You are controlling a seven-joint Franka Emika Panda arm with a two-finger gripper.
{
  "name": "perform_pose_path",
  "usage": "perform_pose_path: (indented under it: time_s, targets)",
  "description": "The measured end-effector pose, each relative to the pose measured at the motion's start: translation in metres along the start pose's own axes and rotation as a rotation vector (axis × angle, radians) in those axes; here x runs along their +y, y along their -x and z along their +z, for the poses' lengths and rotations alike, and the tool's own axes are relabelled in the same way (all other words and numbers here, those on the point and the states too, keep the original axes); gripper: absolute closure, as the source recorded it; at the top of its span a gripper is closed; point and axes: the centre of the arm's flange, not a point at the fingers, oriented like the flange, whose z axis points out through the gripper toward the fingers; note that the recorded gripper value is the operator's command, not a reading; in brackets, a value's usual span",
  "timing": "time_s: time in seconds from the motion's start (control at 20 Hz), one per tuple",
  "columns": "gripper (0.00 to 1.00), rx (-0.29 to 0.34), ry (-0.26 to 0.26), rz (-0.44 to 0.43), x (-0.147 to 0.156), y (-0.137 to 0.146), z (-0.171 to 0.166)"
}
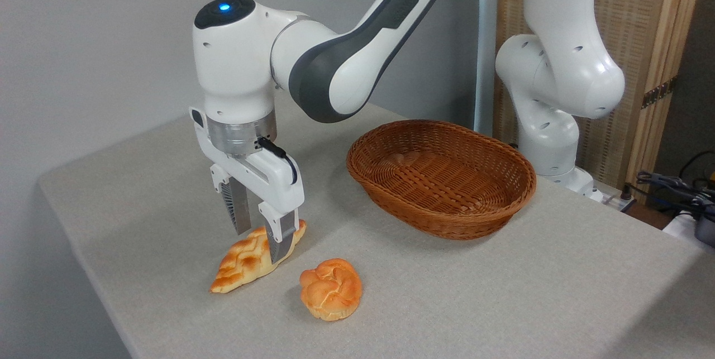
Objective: Put bread into the basket
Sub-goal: 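Close the gripper around the braided bread roll, then lift the braided roll and carry it over the wicker basket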
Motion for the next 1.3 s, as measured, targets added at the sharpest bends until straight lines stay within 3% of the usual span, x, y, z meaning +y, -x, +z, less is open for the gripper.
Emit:
perform_pose_path:
  time_s: [0.5,0.6,0.9,1.3]
  targets:
    - [0.01,-0.006,0.015,-0.009,0.0,0.001,0.008]
    - [0.07,-0.013,0.019,-0.01,-0.001,0.001,0.012]
    - [0.56,-0.021,0.023,-0.011,-0.001,0.001,0.018]
    - [0.59,-0.021,0.023,-0.009,0.0,0.001,0.018]
